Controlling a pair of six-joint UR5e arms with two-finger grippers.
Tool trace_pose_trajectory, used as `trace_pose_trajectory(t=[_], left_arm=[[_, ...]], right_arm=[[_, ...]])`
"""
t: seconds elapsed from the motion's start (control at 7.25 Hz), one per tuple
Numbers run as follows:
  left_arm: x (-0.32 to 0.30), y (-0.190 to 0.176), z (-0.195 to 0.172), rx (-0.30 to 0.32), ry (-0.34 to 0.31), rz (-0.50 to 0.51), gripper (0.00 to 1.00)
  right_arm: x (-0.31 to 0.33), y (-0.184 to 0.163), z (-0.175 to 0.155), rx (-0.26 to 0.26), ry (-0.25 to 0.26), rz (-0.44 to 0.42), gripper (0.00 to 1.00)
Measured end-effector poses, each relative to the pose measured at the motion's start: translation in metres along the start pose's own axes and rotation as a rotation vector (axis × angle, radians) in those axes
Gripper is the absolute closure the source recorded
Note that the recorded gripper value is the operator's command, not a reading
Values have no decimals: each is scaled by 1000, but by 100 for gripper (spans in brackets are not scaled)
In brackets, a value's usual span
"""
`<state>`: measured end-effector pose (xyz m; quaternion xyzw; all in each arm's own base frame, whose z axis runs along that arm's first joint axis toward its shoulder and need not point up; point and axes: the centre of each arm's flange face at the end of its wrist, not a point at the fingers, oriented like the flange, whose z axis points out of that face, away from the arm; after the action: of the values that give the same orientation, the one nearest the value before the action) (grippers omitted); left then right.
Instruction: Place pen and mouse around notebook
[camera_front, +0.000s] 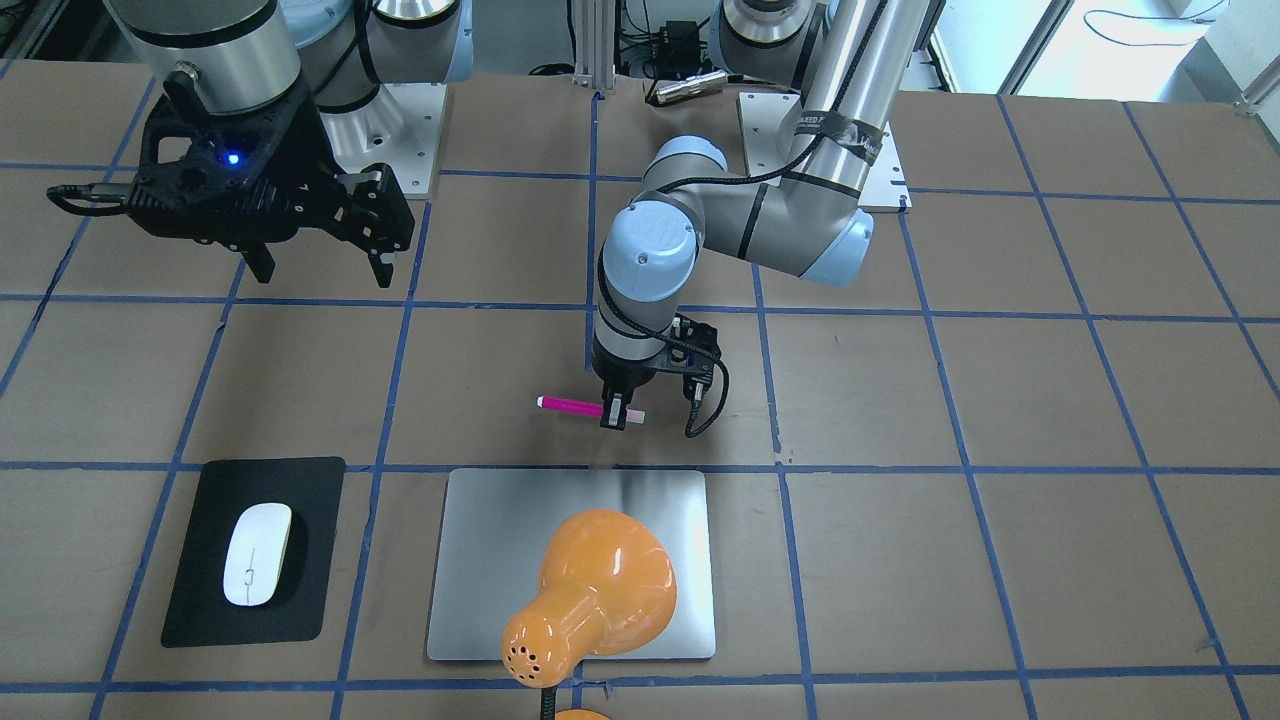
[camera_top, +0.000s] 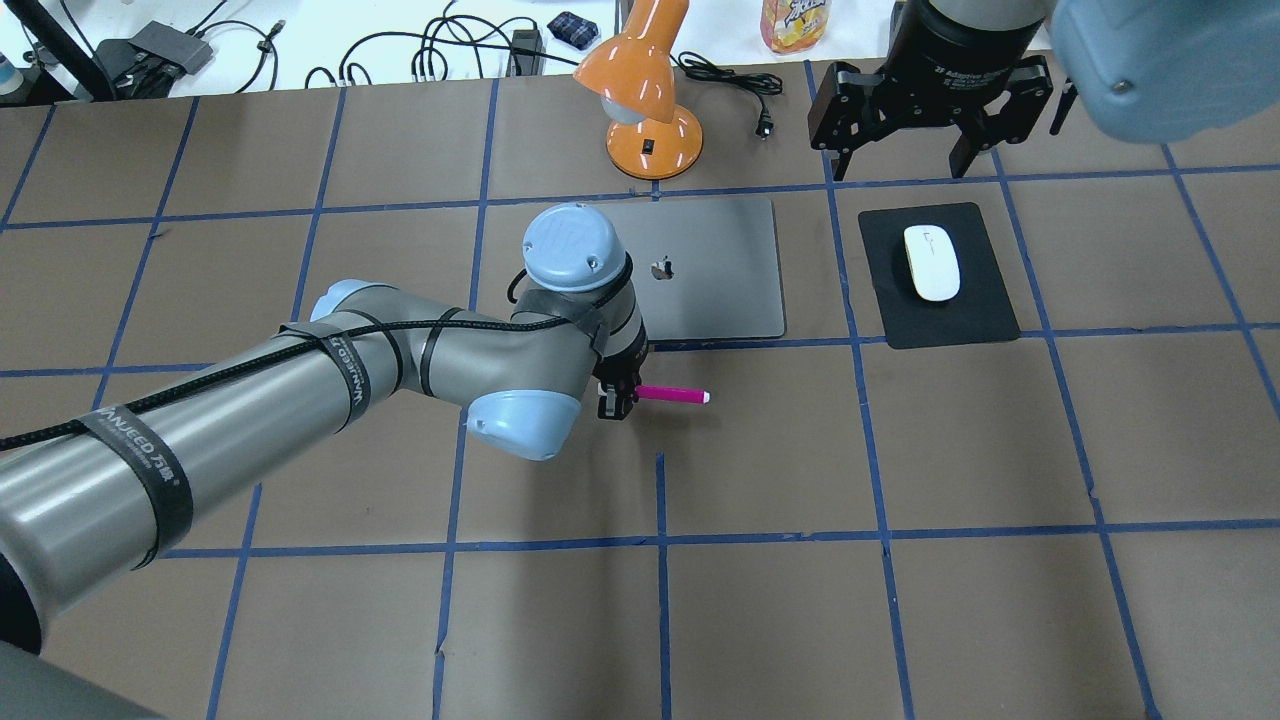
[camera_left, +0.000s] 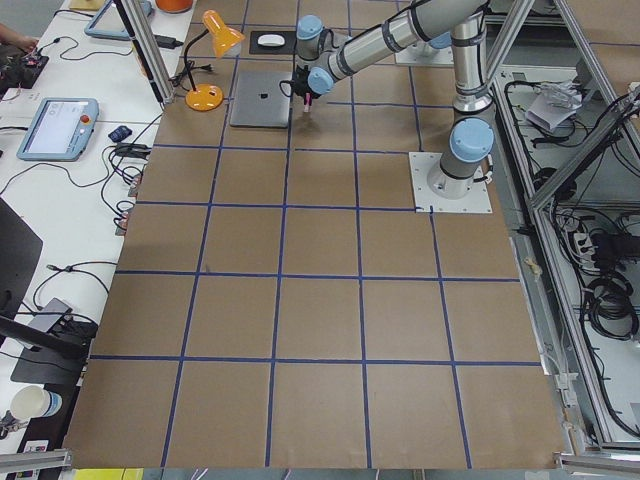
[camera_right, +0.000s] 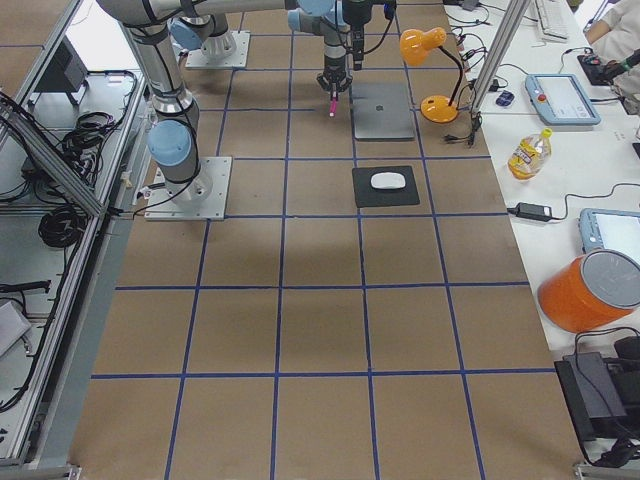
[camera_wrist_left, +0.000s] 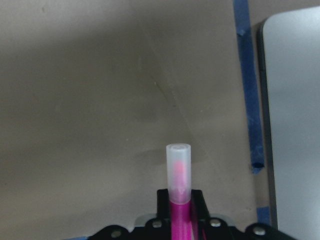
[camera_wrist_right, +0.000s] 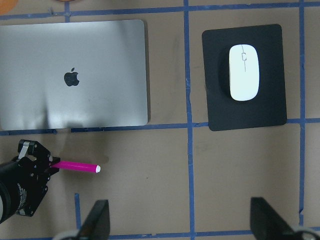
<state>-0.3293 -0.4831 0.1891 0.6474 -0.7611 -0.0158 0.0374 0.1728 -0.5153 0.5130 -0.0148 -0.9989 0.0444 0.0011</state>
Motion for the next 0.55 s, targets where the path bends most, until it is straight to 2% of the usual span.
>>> trace_pose_trajectory(t=[0.14,0.41,0.55], left_arm=[[-1,0,1,0,-2,4,1],[1,0,-9,-5,17,33,0],[4,-3,-16,-5,33,108,0]], right_arm=[[3,-1,-2,-4,1,5,0],[7,-2,-4,-7,3,10,0],[7,-1,-4,-11,3,10,0]])
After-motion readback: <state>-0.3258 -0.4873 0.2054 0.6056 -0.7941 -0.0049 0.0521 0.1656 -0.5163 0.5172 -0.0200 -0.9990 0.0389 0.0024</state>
